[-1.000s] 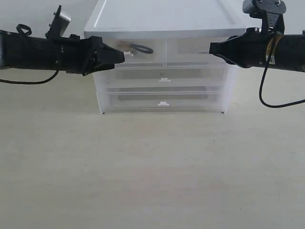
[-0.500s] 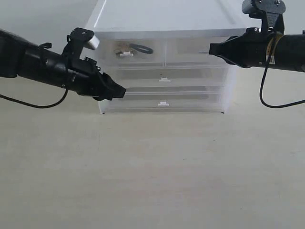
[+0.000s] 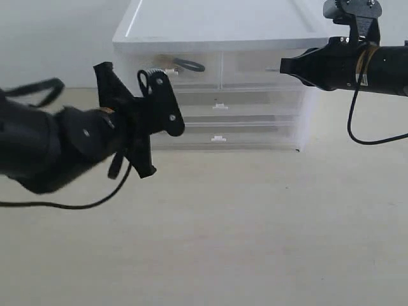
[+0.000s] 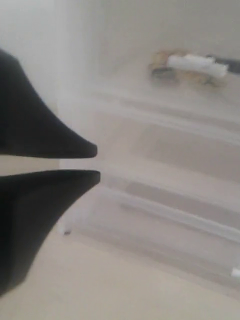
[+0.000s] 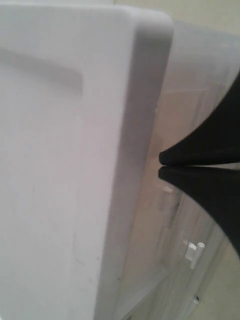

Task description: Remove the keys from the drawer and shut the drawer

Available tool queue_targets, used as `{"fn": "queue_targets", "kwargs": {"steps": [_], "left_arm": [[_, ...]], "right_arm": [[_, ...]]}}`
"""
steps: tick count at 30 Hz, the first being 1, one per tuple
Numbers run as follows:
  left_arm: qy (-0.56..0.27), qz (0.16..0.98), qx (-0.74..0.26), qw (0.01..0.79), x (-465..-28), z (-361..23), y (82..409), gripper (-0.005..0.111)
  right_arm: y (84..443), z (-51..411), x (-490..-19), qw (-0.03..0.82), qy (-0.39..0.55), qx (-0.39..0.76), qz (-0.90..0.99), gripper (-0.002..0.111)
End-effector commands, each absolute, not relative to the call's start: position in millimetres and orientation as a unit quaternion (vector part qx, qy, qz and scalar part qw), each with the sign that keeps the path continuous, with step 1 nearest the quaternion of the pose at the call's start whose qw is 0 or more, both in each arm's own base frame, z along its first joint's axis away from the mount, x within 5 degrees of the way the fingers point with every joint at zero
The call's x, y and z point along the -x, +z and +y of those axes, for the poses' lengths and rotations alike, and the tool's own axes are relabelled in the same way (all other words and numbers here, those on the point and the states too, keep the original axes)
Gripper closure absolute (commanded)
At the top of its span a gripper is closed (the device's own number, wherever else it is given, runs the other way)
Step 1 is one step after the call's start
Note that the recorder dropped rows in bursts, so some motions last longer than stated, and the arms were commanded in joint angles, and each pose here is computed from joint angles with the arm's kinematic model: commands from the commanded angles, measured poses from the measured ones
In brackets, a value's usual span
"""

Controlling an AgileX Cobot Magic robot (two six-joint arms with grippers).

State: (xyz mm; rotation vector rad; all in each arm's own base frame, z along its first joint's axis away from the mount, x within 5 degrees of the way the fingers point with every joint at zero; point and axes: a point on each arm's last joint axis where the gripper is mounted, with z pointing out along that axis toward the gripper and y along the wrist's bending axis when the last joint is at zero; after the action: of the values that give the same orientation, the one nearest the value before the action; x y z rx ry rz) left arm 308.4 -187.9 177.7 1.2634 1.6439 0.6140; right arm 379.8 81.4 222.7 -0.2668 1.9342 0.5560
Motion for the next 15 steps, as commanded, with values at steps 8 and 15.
{"fn": "queue_targets", "kwargs": {"steps": [8,15], "left_arm": [[0.411,0.498,-0.508,0.57,-296.8,-211.5,132.8,0.102],[0.434,0.489,-0.538,0.532,-300.8,-207.0,112.8,0.102]], "right_arm": [[227.9,77.1,-384.5,0.538,0.235,0.083,0.805,0.108],[227.9,77.1,-384.5,0.538,0.235,0.083,0.805,0.108]]}}
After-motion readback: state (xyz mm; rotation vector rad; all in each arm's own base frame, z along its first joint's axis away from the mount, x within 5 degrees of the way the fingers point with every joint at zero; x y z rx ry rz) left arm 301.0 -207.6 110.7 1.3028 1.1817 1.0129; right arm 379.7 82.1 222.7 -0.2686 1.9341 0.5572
